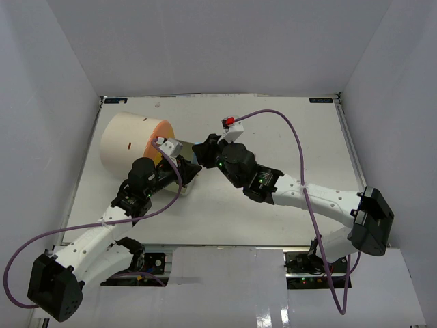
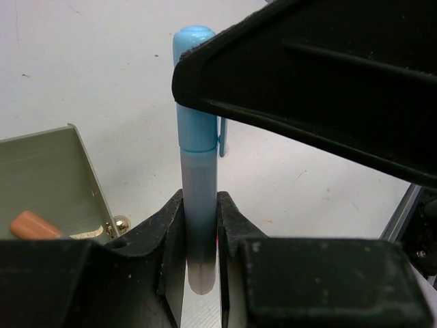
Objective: Sort the stationery into containers
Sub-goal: Close the pen cap on the pen.
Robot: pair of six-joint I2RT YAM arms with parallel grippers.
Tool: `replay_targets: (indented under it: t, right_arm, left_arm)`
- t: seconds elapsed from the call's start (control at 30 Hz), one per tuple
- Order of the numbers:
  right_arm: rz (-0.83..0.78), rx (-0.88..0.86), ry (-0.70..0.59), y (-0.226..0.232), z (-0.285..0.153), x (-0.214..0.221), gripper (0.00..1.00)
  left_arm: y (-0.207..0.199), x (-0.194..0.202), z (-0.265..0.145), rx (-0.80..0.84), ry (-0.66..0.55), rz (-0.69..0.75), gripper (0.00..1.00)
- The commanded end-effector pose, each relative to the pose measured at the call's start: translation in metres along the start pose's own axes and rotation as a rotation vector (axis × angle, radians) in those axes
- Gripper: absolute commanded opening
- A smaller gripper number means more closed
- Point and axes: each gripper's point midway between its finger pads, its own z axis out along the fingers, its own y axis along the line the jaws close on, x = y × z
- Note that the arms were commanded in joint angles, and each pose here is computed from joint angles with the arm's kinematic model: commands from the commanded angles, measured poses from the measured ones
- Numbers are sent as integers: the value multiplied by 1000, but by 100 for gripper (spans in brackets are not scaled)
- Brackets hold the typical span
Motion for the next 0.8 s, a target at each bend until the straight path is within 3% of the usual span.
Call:
replay_targets:
  t: [0.0, 0.23, 0.77]
  right_arm:
    - [-95, -40, 218, 2, -12, 67, 19]
    - [-114, -38, 338, -3, -21, 103, 17]
    - [-78, -48, 483, -13, -46, 142, 13]
  left_arm:
    - [1, -62, -5, -33, -220, 50, 16]
    - [-1, -92, -6, -19, -305, 60, 0]
    - [0, -152, -16, -75, -473, 107, 0]
